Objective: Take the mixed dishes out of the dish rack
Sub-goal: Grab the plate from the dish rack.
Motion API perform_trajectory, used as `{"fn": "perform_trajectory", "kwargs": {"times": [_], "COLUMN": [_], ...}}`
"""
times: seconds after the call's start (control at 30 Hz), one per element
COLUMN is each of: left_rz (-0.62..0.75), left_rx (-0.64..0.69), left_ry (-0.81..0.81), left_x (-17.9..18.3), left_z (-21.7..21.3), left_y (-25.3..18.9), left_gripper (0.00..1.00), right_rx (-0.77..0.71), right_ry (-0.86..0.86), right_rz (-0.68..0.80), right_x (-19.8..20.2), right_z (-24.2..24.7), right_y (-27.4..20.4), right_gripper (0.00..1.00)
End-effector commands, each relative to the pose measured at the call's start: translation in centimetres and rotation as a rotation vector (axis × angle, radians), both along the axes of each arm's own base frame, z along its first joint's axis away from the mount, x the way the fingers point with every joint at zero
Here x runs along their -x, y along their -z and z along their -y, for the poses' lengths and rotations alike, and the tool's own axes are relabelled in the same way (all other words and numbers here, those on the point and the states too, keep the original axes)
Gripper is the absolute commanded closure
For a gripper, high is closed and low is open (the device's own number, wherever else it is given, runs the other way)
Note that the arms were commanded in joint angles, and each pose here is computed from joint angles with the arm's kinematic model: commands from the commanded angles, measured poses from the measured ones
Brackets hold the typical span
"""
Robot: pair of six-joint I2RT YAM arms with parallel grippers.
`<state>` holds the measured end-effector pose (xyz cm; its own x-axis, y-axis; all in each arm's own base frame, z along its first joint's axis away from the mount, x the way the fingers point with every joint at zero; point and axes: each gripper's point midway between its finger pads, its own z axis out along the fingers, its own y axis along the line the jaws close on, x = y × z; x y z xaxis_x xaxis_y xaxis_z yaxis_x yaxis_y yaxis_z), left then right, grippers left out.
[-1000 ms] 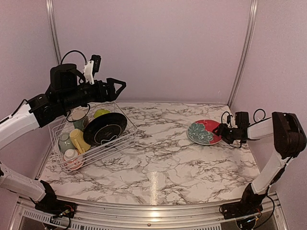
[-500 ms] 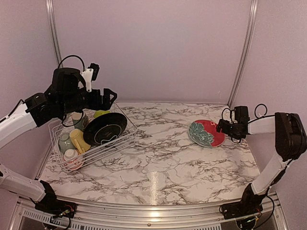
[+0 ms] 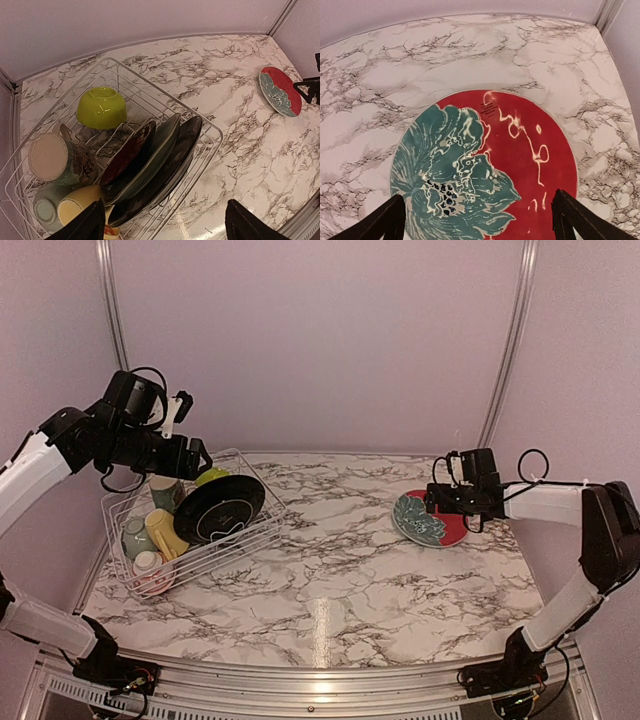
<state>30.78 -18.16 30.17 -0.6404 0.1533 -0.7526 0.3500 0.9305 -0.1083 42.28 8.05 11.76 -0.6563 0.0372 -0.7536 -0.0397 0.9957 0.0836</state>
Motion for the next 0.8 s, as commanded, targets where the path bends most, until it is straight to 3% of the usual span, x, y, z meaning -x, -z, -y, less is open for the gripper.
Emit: {"fn": "perform_trajectory", "kwargs": {"times": [0.0,0.17,0.57,0.77], "left_rz": [-0.183,-0.223,-0.264,-0.286], "left_rx": [-0.01,-0.062,-0.147,-0.159], "left_ry": [0.085,0.128,0.177,0.197], "left_x": [1.8,0.9,-1.7,-1.8], "left_z": [0.1,0.8,2.1,2.4], "left_y": [2.5,4.3,6.7,7.7], "left_gripper": [0.14,0.17,0.56,0.66], "right_rx": [-0.007,-0.011,0.012,-0.003], "right_ry": [-0.1,-0.171,-0.19,-0.193], "right_rz": [0.059,0.078,0.104,0.103], "right_x": [-0.4,0.3,0.4,0.5], "right_z": [-3.3,-5.9,-6.3,-6.5], "right_y": [-2.8,-3.5,-4.6,-4.4], "right_gripper": [0.02,0.02,0.02,0.02]}}
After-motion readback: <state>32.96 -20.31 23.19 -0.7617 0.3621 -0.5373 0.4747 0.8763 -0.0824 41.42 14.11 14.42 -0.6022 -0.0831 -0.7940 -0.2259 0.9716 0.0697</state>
